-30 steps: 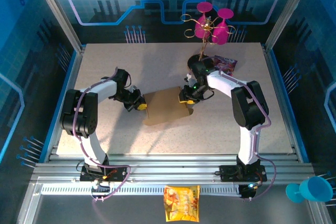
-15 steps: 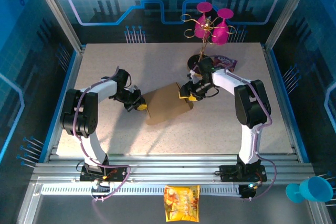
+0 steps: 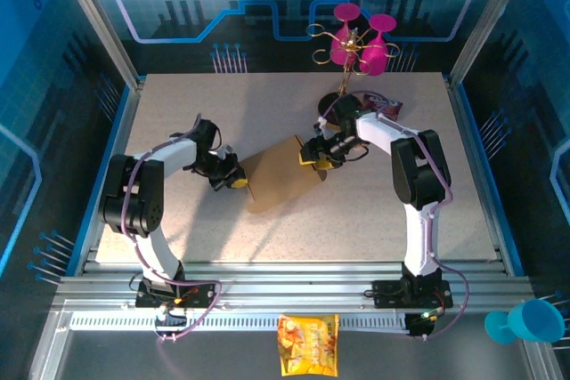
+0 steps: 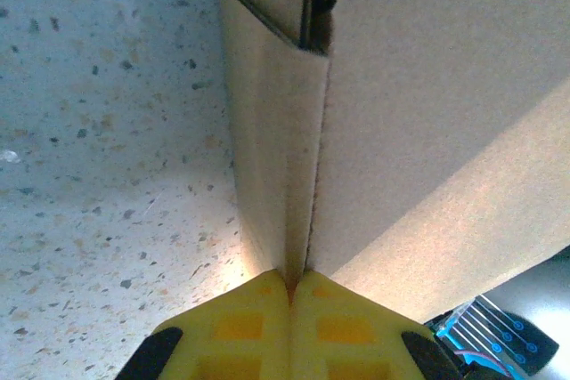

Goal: Fold the paper box

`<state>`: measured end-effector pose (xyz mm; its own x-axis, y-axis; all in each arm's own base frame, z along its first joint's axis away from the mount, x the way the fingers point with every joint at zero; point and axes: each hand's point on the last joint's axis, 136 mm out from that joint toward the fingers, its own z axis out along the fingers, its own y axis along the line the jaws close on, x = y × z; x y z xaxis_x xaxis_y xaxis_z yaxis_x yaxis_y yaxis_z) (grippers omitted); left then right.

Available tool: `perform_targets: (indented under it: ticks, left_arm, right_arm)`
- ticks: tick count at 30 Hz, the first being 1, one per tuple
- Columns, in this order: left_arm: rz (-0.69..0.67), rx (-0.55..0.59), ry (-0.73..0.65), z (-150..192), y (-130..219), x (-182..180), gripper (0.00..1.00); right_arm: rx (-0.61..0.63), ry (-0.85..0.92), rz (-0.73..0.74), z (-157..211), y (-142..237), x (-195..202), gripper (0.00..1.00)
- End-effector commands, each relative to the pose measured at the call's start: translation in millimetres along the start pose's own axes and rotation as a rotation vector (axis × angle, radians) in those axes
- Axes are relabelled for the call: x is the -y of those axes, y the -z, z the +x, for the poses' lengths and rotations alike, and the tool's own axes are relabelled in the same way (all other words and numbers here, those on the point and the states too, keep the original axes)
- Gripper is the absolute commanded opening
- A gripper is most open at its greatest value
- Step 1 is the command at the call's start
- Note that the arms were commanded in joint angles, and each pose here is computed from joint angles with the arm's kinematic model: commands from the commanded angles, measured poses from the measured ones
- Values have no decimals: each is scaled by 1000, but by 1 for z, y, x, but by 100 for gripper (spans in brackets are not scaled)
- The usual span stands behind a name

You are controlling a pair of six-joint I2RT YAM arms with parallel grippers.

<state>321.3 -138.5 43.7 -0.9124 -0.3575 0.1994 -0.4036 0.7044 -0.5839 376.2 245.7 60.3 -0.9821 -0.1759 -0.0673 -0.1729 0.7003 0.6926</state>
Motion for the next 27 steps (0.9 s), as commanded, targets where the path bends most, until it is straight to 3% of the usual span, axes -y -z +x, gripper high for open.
perform_targets:
  ticks: [1, 15, 23, 27]
  left_arm:
    - [-278, -76, 104, 27, -17, -79, 0]
    - [-267, -60, 116, 21, -19, -79, 0]
    - [-225, -13, 99, 9, -11, -61, 0]
    - [-169, 59, 66, -1, 8, -35, 2]
  right_arm:
    - [3, 28, -110, -2, 9, -20, 74]
    - [-75, 4, -284, 6, -18, -52, 67]
    - [-110, -9, -293, 13, -34, -65, 54]
    - [-111, -43, -279, 15, -35, -64, 42]
